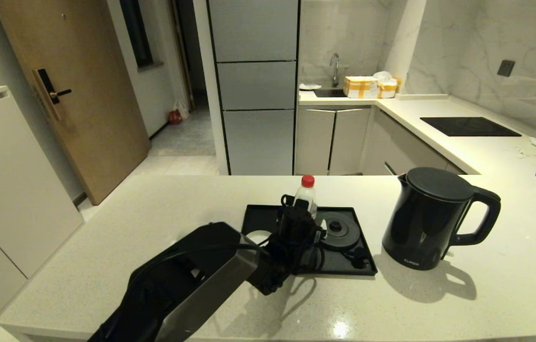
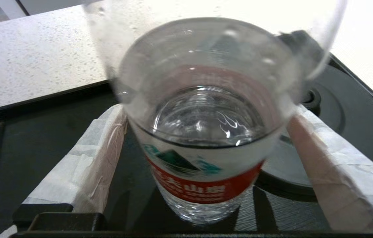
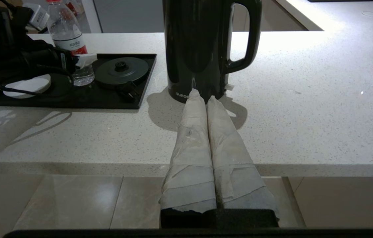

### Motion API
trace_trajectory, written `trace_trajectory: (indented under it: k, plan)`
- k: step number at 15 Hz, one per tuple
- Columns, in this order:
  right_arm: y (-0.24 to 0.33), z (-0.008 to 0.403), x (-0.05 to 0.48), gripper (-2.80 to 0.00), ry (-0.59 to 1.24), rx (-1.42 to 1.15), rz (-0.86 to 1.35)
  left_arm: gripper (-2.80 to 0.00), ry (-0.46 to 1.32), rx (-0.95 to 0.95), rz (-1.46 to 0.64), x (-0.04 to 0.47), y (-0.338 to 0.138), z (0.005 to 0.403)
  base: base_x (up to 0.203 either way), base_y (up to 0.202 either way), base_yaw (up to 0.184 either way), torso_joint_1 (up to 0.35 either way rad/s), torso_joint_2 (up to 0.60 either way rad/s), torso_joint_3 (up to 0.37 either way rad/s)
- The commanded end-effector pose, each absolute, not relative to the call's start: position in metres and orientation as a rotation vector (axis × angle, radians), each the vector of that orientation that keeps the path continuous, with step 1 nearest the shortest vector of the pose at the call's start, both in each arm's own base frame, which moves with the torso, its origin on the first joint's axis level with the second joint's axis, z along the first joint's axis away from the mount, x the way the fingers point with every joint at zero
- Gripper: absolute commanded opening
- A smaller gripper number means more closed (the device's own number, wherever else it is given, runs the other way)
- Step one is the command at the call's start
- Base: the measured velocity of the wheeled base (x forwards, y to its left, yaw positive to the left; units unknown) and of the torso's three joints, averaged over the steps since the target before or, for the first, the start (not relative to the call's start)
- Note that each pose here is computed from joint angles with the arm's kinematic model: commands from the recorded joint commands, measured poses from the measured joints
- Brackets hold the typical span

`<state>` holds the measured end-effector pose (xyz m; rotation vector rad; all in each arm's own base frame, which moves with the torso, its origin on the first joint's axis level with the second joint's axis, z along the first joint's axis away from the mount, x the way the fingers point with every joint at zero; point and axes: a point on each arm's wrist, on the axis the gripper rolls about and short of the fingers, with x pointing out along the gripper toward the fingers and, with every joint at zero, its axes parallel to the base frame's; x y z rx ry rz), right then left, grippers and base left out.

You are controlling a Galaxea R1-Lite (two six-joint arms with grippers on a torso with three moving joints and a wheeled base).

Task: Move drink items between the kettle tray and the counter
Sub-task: Pick up the bottled water

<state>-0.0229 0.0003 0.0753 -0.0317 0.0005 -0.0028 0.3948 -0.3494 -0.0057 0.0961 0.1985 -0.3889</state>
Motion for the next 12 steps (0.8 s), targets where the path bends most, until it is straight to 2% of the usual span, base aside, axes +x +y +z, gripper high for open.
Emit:
trace_trajectory:
  k: [1, 3, 9, 12]
  plan:
    - [0.0, 0.075, -0.023, -2.8, 0.004, -0.032, -0.001, -2.8, 0.199, 0.096, -0.383, 0.397, -0.349, -0.009, 0.0, 0.0, 0.0, 0.0, 0.0, 0.0]
    - [0.0, 0.075, -0.023, -2.8, 0.004, -0.032, -0.002, -2.8, 0.2, 0.096, -0.376, 0.402, -0.349, -0.016, 0.0, 0.0, 0.0, 0.0, 0.0, 0.0]
    - [0.0, 0.075, -0.023, -2.8, 0.003, -0.032, -0.002, -2.8, 0.18, 0.084, -0.374, 0.401, -0.348, -0.005, 0.0, 0.0, 0.0, 0.0, 0.0, 0.0]
    - [0.0, 0.074, -0.023, -2.8, 0.005, -0.032, -0.001, -2.8, 0.153, 0.062, -0.374, 0.389, -0.34, 0.037, 0.0, 0.0, 0.0, 0.0, 0.0, 0.0]
